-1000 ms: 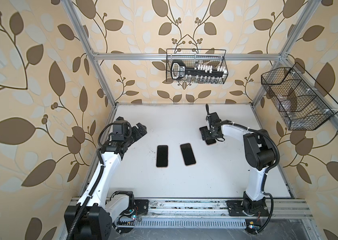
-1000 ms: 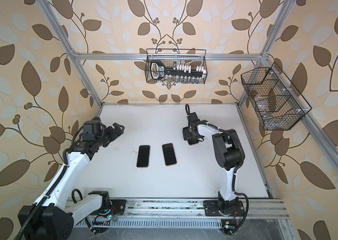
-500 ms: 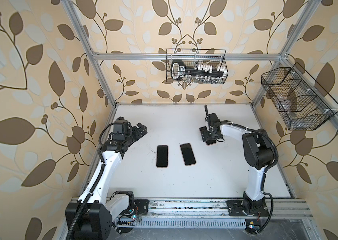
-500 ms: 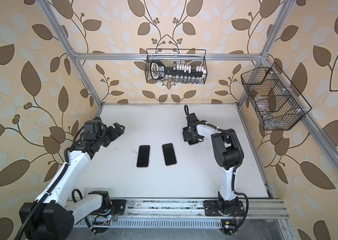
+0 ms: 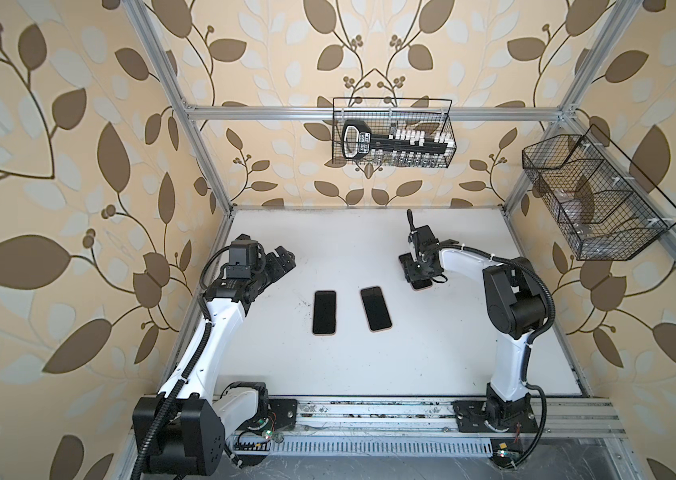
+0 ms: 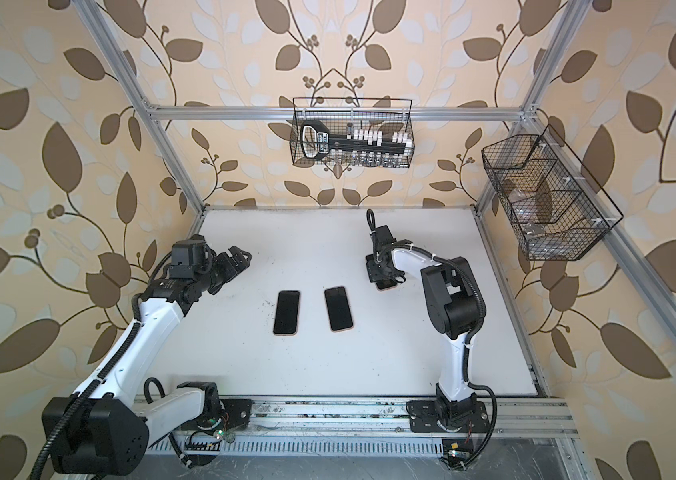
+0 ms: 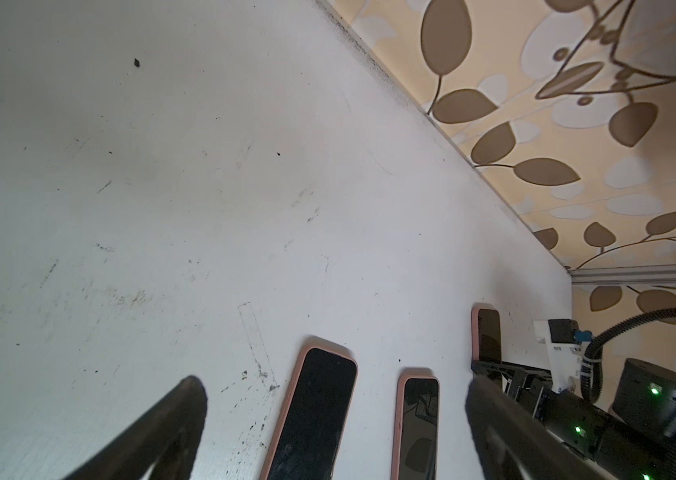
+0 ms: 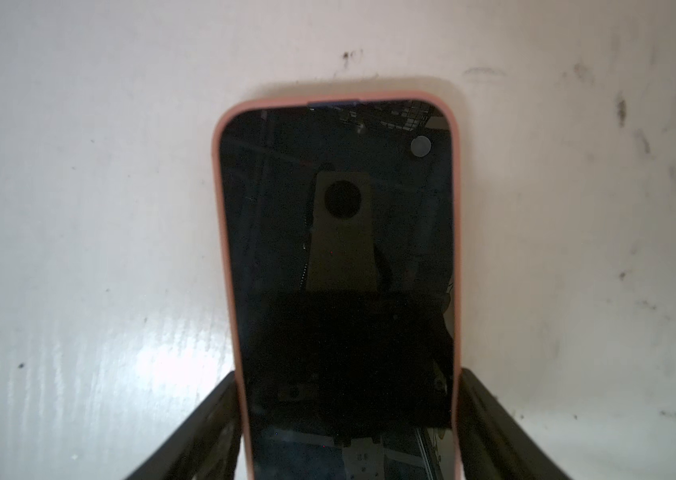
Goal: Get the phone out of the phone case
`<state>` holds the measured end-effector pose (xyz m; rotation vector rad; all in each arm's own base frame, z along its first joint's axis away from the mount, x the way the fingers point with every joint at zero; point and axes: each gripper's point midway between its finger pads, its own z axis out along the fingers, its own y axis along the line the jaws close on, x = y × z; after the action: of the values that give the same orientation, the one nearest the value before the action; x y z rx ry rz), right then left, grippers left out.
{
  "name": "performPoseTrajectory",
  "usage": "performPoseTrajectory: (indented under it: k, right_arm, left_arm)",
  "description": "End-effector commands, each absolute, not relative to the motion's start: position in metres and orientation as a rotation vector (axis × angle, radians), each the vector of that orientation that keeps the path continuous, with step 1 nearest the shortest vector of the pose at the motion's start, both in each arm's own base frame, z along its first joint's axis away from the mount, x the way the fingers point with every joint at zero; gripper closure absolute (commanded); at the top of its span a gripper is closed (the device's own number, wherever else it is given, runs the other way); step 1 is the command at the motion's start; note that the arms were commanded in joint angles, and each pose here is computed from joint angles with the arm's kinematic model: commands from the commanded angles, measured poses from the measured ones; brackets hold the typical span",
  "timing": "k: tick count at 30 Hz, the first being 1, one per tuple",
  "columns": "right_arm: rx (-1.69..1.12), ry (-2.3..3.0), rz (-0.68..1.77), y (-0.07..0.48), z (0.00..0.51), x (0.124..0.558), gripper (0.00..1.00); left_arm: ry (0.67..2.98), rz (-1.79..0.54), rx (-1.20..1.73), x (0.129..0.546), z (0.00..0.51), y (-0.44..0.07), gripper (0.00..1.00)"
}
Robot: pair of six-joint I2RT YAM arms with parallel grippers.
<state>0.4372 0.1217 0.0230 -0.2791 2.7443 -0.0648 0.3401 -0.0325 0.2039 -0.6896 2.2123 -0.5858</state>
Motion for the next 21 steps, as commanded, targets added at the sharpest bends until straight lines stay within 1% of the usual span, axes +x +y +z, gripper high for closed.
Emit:
performPoseTrajectory:
  k: [1,12,21]
  right_arm:
    - [-0.319,2.770,-0.103,0.119,0.019,0.432,0.32]
    - [-0.304,2.719,-0.012,0.127,0.033,0.431,0.33]
    - [-0.295,2.701,0.029,0.127,0.043,0.429,0.33]
  left_arm:
    - [2.194,-0.618,-0.672,0.343,0.210,-0.038,0.01]
    - [2.266,-0.643,-0.667,0.333,0.196,-0.045,0.01]
    - [2.268,-0.725,-0.653,0.335,0.193,-0.055,0.01]
